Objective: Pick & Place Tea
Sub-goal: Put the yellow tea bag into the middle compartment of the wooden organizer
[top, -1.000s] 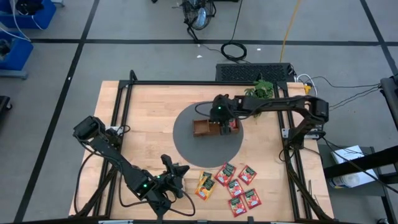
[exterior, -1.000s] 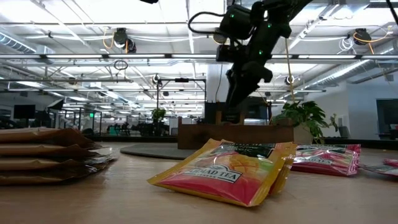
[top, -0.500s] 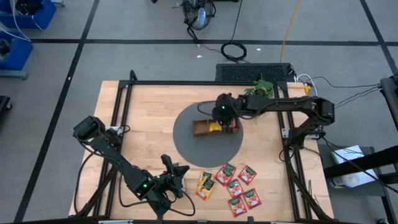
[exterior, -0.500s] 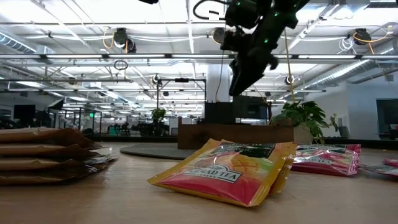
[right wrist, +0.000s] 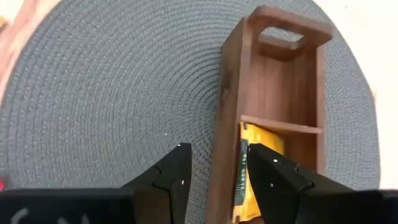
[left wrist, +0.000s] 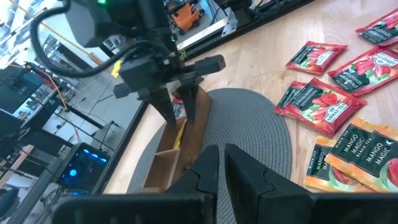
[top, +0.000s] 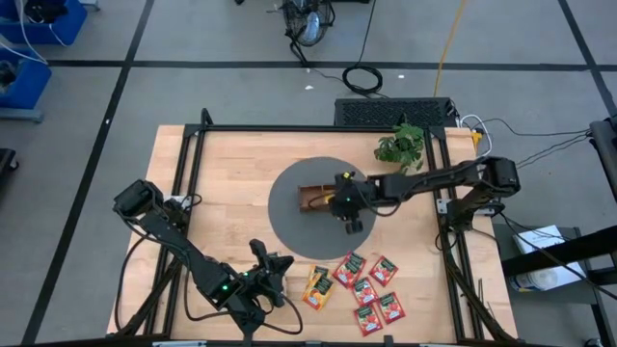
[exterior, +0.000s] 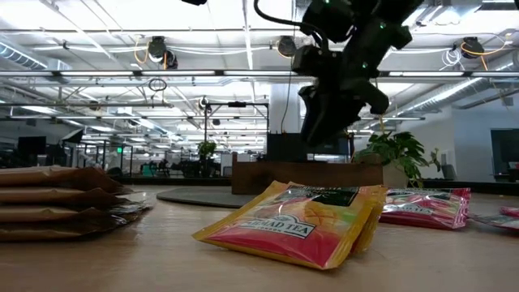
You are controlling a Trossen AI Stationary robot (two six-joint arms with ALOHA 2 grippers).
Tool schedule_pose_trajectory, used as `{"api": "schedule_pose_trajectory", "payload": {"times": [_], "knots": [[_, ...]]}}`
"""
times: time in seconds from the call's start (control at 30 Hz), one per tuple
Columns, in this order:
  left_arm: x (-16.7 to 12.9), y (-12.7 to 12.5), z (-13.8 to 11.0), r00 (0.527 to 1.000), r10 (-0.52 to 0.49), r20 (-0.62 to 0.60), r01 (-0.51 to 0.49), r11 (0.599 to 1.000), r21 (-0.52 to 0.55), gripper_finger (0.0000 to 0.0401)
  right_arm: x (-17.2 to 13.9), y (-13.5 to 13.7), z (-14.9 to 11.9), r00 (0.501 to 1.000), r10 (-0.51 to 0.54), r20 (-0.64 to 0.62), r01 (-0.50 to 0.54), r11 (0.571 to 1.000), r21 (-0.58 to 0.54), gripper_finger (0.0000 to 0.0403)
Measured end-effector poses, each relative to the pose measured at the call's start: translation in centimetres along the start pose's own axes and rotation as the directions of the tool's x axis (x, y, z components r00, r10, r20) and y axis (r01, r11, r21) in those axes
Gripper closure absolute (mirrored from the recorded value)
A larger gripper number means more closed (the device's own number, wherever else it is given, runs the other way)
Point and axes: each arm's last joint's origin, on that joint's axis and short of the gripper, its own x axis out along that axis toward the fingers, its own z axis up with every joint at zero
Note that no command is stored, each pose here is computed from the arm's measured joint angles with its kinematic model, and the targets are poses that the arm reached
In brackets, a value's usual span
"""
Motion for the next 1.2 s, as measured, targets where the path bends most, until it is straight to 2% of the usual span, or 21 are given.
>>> {"api": "schedule_pose_trajectory", "payload": {"times": [0.17,0.3,0.6,0.73,1.2], "knots": [[0.02,0.0,-0.02,1.0,0.001,-0.001,-0.001,1.0,0.005,0.0366,0.63,0.21,-0.76,1.0,-0.018,0.023,0.018,1.0,0.002,0.0254],[0.02,0.0,-0.02,1.0,0.001,-0.001,-0.001,1.0,0.006,0.0366,0.74,0.01,-0.86,0.997,-0.073,0.022,0.073,0.997,-0.004,0.0256],[0.38,0.18,0.0,1.0,0.009,-0.007,-0.009,1.0,0.004,0.0366,0.87,0.08,-1.01,0.998,-0.067,0.008,0.067,0.998,-0.012,0.0253],[0.73,0.26,-0.02,1.0,-0.021,-0.023,0.021,1.0,0.001,0.0366,0.87,-0.01,-1.04,0.996,-0.092,0.0,0.092,0.996,-0.018,0.0254],[0.9,0.29,-0.02,0.999,-0.038,-0.031,0.038,0.999,-0.003,0.0366,0.88,-0.19,-1.04,0.996,-0.089,0.007,0.089,0.996,0.027,0.025]]}}
